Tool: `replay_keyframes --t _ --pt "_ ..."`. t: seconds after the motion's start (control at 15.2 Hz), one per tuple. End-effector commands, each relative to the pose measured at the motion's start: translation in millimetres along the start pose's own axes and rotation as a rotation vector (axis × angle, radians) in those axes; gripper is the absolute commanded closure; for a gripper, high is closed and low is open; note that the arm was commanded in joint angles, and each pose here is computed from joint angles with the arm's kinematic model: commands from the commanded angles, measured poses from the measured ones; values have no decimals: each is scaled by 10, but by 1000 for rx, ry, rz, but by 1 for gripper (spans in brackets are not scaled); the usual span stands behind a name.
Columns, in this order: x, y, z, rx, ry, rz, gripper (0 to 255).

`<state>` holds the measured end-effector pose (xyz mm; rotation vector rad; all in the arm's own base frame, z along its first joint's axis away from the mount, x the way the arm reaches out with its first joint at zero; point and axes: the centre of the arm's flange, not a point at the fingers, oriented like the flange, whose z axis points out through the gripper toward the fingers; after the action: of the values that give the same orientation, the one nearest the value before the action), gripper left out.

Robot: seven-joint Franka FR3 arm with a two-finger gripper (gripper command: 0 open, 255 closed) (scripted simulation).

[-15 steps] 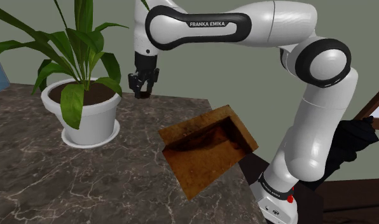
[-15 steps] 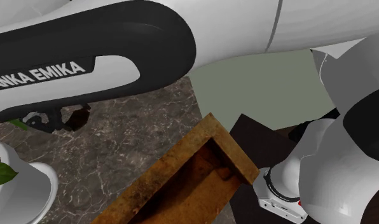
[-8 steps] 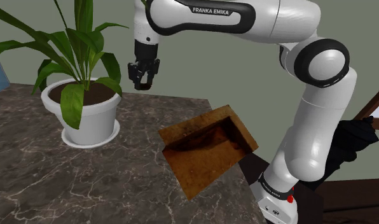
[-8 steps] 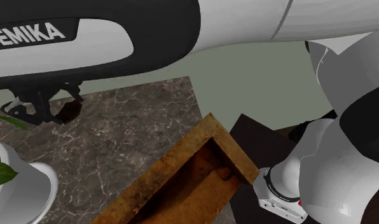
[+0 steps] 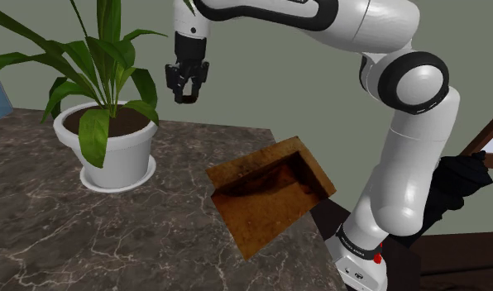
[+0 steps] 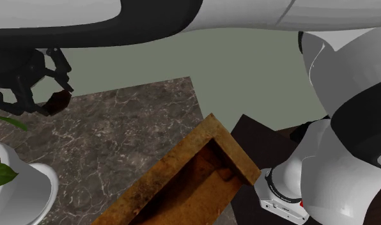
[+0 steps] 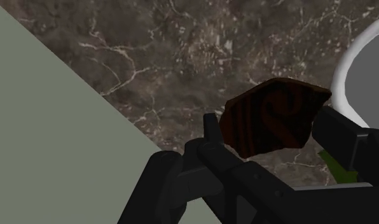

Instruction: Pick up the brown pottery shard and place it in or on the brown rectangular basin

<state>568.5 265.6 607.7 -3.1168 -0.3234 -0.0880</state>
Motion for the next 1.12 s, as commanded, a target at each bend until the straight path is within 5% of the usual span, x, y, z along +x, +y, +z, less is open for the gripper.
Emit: replay_keyframes --t 0.0,0.13,1.06 --pt "7 10 -100 0 0 0 255" --pt "11 10 -163 0 0 0 255" --pt "-1819 -201 -319 0 0 0 255"
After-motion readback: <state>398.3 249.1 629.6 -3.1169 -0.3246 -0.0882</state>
